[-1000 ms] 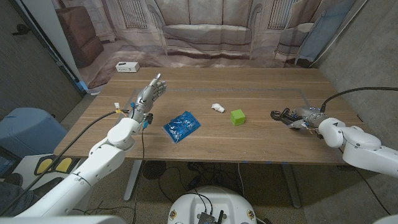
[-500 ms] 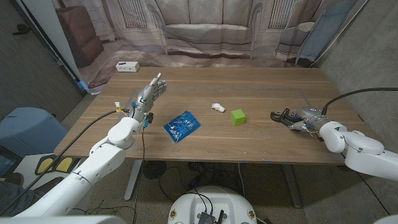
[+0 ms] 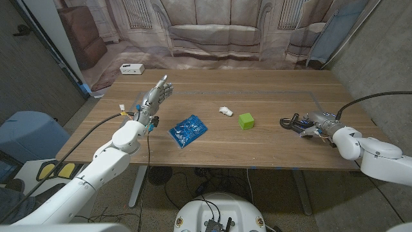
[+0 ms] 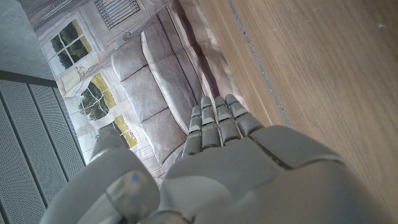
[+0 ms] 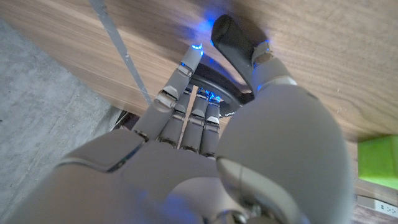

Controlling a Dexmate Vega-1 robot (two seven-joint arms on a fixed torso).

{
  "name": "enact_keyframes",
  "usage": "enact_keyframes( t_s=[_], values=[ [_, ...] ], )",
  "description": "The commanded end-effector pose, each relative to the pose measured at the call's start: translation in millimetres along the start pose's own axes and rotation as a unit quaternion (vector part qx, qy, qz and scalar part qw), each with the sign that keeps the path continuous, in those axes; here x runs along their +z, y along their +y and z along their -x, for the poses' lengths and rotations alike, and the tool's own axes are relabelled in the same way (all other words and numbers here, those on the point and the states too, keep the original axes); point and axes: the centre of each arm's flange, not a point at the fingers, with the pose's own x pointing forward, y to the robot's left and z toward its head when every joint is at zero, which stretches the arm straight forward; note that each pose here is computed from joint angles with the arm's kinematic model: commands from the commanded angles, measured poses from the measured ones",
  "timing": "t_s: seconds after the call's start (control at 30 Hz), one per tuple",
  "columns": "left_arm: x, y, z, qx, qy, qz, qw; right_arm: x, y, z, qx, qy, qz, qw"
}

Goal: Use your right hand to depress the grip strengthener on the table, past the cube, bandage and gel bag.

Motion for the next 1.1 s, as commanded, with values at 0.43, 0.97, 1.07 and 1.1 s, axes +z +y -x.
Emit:
enact_keyframes(
  t_s=[0.43,0.97,1.07,1.1],
  values=[
    [3.8,3.4,-6.3,0.001,-0.006,-0.001,1.0,7.9,-54.5,30.6,-0.182,-0.022,-0.147,0.972],
    [2.5,3.8,-13.0,-0.003,-0.008,0.0,1.0,12.2,-69.2,46.2,-0.237,-0.045,-0.2,0.9496],
    [2.4,4.2,-12.9,-0.002,-0.008,0.0,1.0,12.4,-69.1,46.7,-0.236,-0.045,-0.2,0.9498],
    [2.3,4.3,-12.7,-0.002,-0.008,0.0,1.0,12.4,-69.1,46.9,-0.237,-0.044,-0.2,0.9496]
  ],
)
